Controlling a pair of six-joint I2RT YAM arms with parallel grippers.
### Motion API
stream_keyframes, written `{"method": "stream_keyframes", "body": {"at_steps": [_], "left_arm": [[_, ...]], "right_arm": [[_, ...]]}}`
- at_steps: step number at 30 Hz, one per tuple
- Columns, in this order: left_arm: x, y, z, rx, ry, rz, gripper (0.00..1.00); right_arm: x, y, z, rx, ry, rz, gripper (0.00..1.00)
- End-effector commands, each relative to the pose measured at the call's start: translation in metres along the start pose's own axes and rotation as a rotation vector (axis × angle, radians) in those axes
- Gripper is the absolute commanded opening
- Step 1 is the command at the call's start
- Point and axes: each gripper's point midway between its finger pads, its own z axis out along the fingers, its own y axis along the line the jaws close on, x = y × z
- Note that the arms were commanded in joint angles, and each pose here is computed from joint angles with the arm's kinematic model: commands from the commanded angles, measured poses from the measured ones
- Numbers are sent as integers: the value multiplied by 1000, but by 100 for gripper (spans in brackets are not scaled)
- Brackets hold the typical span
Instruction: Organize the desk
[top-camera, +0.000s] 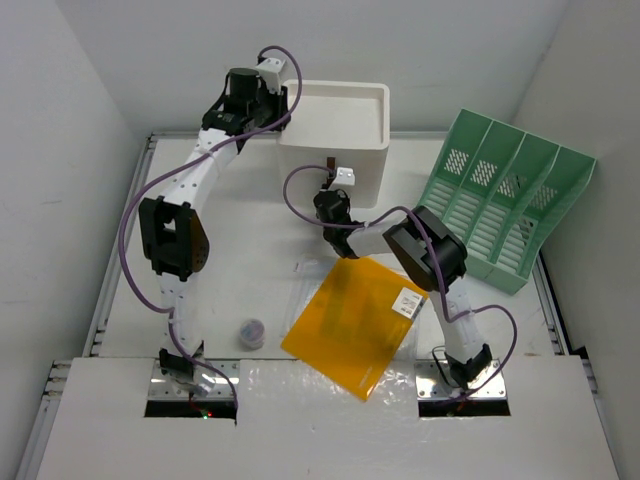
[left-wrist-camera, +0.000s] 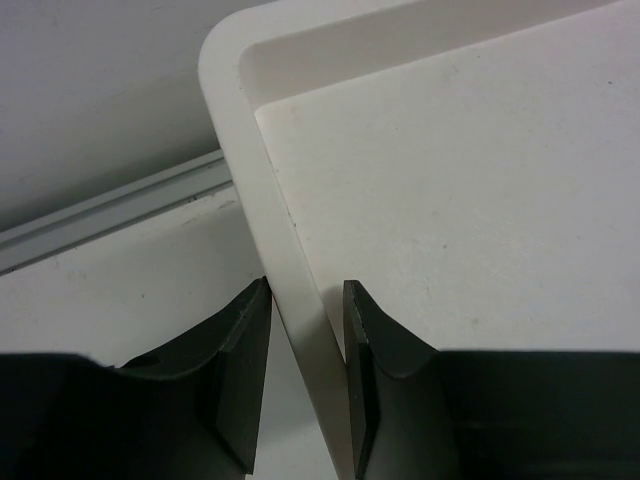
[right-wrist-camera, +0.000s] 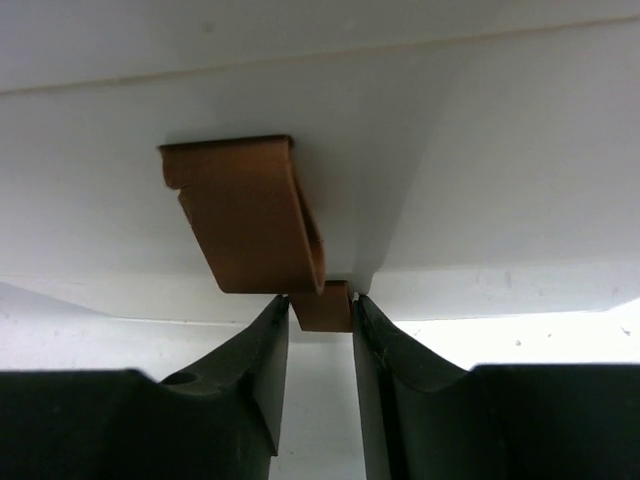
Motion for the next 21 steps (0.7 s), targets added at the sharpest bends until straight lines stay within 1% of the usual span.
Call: {"method": "stream_keyframes", "body": {"at_steps": [1,3,7,8,11,12,15,17,20,21], "left_arm": [[43,-41,-6,175,150,-17,0],[43,-41,-6,177,150,-14,0],[45,-40,-7,176,153,-6,0],[45,-41,-7,176,155,-7,0],[46,-40,-6,171,157,-7,0],[46,-38,-6,162,155,-10,0],[46,-32,-4,140,154,-28,0],[44,-31,-3,130,146,-43,0],[39,-22,-3,93,129,-65,0],[36,-21,-3,88,120,-71,0]], "right_arm": [[-59,9,18,23,-167,162,30],[-62,11,19,21,-173,162,26],[-63,9,20,31,-181,141,7],[-63,8,20,33,-182,136,0],[-64,9,15,8,-183,117,0],[-56,4,11,6,-169,100,0],[-51,6,-12,-45,-178,83,0],[-57,14,-25,-101,-193,85,0],[-38,13,-44,-144,-153,71,0],[-43,21,-54,-184,-155,90,0]]}}
